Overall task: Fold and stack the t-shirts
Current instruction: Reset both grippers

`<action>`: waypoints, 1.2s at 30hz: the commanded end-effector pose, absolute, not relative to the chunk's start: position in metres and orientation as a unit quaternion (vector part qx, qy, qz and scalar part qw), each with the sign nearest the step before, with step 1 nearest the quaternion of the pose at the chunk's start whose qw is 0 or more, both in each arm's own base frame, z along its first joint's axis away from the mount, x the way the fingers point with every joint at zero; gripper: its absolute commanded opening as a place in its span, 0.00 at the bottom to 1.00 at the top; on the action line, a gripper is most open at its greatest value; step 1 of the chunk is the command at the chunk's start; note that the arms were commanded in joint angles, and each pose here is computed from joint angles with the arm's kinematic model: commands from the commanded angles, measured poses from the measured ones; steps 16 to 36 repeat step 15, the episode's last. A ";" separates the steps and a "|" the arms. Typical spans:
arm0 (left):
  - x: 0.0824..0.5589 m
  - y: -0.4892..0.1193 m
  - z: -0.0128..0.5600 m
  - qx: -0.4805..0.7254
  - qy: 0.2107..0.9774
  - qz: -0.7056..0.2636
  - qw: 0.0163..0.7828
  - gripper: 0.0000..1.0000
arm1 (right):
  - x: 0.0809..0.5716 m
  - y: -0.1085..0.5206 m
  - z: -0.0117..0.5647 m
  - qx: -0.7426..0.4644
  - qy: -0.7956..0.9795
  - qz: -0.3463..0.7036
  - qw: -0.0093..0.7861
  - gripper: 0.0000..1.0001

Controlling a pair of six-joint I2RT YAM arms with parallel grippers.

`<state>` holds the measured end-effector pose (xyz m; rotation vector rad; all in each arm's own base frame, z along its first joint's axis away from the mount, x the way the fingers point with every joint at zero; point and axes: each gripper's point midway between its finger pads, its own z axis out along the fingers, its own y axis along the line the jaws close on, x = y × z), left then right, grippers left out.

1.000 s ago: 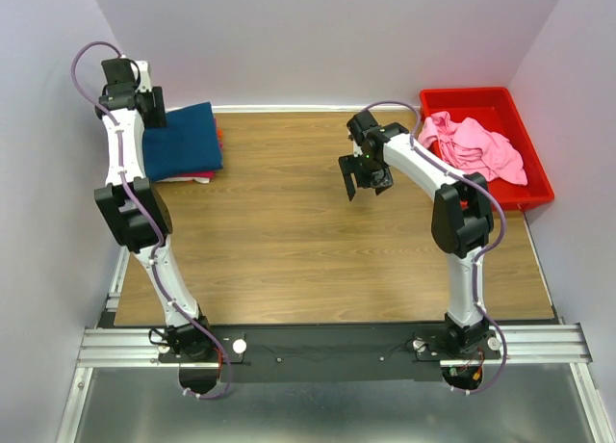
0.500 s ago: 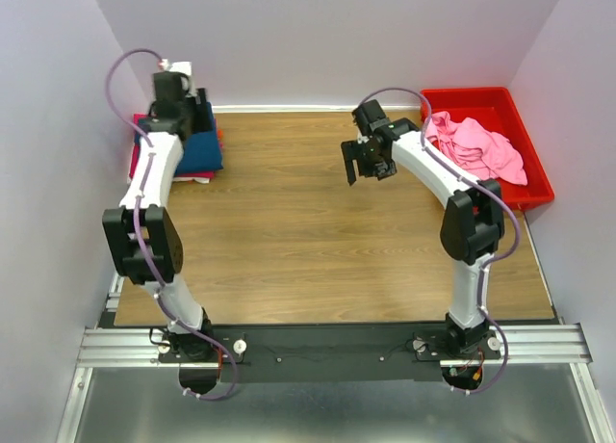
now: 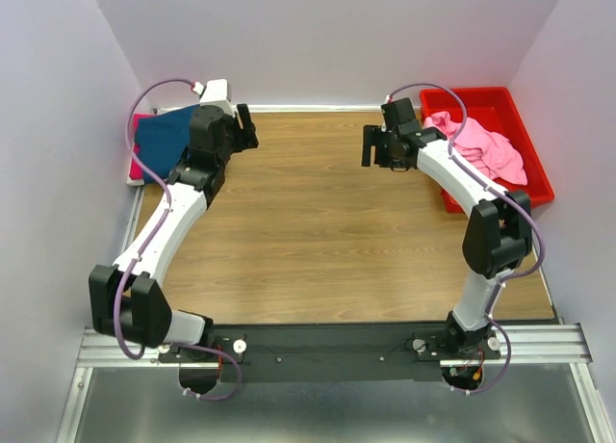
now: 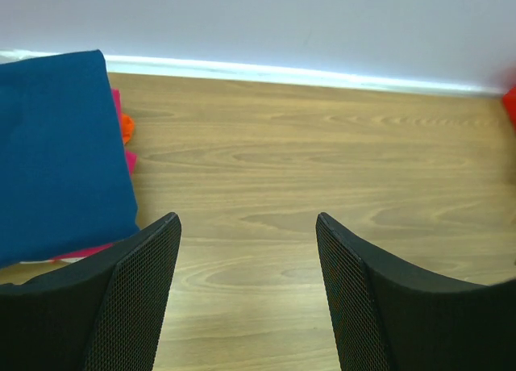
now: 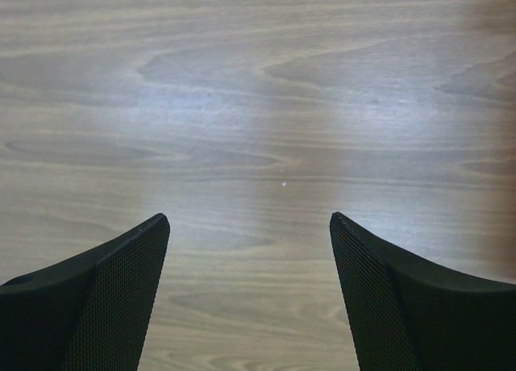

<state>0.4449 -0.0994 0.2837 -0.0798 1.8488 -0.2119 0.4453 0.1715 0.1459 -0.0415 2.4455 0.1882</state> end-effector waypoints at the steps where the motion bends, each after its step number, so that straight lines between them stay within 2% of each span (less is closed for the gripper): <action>1: 0.436 -0.089 0.306 -0.087 0.761 -0.093 0.636 0.75 | 0.464 0.158 0.171 0.035 0.912 0.089 0.398 0.87; 15: 0.432 -0.082 0.312 -0.090 0.754 -0.079 0.646 0.76 | 0.463 0.135 0.176 0.086 0.900 0.080 0.420 0.87; 36: 0.432 -0.082 0.312 -0.090 0.754 -0.079 0.646 0.76 | 0.463 0.135 0.176 0.086 0.900 0.080 0.420 0.87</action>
